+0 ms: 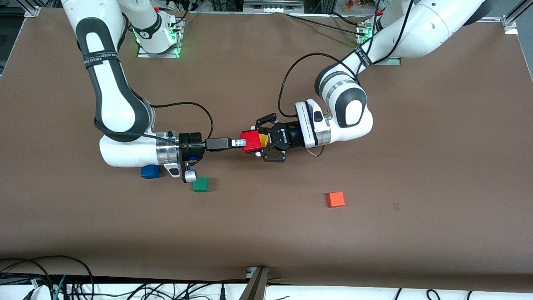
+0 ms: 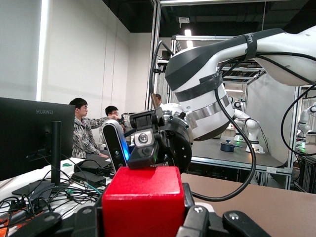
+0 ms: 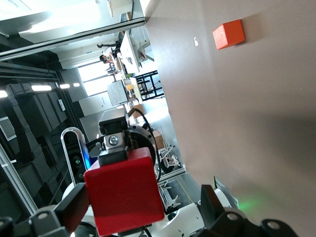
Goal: Pass red block to right arm, stack on blue
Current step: 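Close the right gripper on the red cube held by the left gripper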
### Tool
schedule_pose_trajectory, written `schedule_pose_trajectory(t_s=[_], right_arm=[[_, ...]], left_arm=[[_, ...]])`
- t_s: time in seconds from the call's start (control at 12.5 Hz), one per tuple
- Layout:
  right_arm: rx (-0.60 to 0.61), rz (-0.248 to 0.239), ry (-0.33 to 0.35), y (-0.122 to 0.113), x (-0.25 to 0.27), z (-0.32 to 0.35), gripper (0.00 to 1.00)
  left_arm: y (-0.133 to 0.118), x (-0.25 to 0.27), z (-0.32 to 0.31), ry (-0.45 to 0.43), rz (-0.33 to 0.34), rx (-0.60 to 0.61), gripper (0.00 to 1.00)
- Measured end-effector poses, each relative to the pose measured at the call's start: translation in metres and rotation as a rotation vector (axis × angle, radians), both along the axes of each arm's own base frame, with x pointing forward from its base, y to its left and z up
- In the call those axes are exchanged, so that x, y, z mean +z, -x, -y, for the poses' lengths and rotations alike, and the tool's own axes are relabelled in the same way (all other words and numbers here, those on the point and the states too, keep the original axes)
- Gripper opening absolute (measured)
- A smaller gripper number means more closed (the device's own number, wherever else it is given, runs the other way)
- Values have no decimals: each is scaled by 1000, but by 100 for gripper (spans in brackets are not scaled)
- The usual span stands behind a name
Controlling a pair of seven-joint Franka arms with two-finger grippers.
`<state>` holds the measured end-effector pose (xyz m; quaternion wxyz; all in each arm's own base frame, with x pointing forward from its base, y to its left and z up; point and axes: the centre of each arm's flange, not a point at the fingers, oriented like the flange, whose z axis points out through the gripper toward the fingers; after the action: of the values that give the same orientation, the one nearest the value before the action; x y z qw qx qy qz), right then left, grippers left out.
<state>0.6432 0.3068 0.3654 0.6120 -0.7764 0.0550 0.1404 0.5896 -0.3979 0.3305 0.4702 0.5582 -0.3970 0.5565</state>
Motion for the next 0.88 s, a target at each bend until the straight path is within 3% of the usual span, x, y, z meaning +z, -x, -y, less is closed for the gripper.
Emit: schedule_pose_trajectory(t_s=[0.32, 0.4, 0.56, 0.88], right_arm=[[4, 17, -8, 1, 13, -2, 99], [7, 20, -9, 2, 14, -3, 93], [11, 24, -7, 3, 15, -6, 63], [13, 37, -9, 3, 16, -5, 59]], left_arm=[[-1, 1, 0, 1, 2, 1, 56], [-1, 1, 0, 2, 2, 1, 56], [-2, 2, -1, 3, 3, 4, 56], [-2, 3, -1, 8, -4, 5, 56]])
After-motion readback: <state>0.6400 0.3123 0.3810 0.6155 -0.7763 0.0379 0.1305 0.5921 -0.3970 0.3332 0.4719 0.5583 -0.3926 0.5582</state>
